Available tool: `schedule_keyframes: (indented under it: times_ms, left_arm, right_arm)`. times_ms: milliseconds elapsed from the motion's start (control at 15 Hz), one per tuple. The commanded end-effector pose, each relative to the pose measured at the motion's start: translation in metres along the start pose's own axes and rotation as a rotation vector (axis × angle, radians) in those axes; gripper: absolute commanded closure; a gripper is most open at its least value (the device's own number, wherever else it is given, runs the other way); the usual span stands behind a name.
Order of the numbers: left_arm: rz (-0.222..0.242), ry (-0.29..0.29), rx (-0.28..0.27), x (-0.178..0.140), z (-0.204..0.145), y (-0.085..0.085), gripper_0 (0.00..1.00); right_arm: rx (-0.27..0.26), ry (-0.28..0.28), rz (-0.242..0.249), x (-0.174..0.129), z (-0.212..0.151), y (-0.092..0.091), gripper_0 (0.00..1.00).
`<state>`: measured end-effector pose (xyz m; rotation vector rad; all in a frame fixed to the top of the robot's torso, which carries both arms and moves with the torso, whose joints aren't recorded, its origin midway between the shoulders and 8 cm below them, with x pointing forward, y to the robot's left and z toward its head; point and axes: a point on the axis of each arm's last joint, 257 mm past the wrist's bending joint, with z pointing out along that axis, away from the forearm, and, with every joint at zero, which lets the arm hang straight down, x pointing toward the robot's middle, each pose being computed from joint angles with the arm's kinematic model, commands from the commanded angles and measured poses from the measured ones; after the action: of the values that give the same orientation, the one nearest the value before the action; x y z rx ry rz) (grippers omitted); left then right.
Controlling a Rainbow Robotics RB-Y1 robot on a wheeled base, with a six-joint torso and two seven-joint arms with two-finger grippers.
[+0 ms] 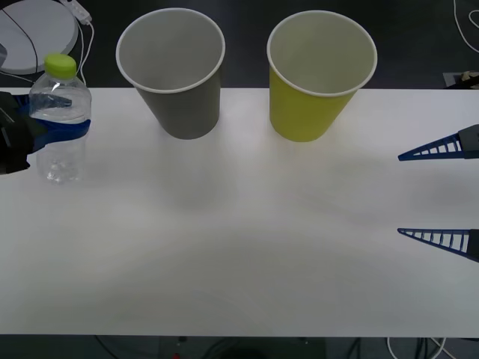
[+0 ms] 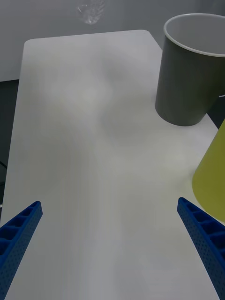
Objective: Put the can into the green bin and the plastic bottle into the gray bin
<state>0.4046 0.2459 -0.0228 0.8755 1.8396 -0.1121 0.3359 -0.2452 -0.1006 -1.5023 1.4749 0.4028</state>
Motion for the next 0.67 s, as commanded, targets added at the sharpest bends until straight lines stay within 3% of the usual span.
schedule_keyframes:
  times_ms: [67, 400, 667]
  left_arm:
    - [0.032, 0.038, 0.0, -0.008, -0.004, 0.018, 1.0]
    - [0.049, 0.065, 0.059, -0.023, -0.006, 0.055, 1.0]
    - [0.09, 0.116, 0.054, -0.041, -0.003, 0.075, 1.0]
  right_arm:
    - [0.0, 0.0, 0.0, 0.0, 0.0, 0.0, 0.0]
    - [0.0, 0.0, 0.0, 0.0, 0.0, 0.0, 0.0]
    - [0.0, 0.0, 0.0, 0.0, 0.0, 0.0, 0.0]
